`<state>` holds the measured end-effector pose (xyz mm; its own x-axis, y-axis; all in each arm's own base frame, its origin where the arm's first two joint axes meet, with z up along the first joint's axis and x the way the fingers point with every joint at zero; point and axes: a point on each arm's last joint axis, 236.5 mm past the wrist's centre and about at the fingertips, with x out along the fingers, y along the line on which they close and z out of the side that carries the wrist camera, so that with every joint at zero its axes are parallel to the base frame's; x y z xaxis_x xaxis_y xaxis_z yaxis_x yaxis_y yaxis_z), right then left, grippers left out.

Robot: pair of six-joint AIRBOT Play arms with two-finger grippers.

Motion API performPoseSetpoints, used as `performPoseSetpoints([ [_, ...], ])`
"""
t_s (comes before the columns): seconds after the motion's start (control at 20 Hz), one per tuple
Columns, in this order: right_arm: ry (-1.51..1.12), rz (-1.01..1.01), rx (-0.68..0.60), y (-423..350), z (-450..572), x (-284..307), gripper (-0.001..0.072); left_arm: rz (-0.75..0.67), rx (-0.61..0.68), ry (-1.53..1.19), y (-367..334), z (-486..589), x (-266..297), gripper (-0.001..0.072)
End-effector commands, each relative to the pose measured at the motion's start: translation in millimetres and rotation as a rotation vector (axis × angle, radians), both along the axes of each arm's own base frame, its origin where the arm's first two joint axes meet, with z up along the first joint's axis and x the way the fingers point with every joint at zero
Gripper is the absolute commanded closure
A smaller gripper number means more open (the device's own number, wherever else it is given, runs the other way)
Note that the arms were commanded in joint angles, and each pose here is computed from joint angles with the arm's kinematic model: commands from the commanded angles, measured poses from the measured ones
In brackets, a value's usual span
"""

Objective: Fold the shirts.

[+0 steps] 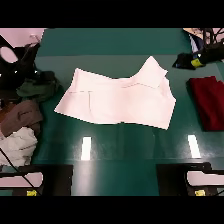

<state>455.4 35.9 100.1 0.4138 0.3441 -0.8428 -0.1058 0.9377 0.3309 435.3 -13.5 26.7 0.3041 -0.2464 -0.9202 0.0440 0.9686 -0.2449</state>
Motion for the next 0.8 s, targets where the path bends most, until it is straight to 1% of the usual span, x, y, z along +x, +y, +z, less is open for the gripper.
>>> performPoseSetpoints([
  [0.0,0.153,0.062,0.120,12,-24,-58,0.0403,0.051,-0.123,0.148,20,-35,-40,0.0204],
  [0.15,0.224,0.053,0.135,16,-45,-92,0.0404,0.043,-0.163,0.183,26,-65,-56,0.0211],
  [0.3,0.234,0.039,0.135,19,-54,-111,0.0404,0.035,-0.205,0.230,20,-86,-58,0.0210],
  [0.4,0.228,0.031,0.134,21,-56,-120,0.0404,0.040,-0.235,0.255,15,-97,-58,0.0210],
  [0.75,0.155,0.014,0.115,20,-42,-131,0.0404,-0.034,-0.240,0.309,-9,-107,-66,0.0211],
])
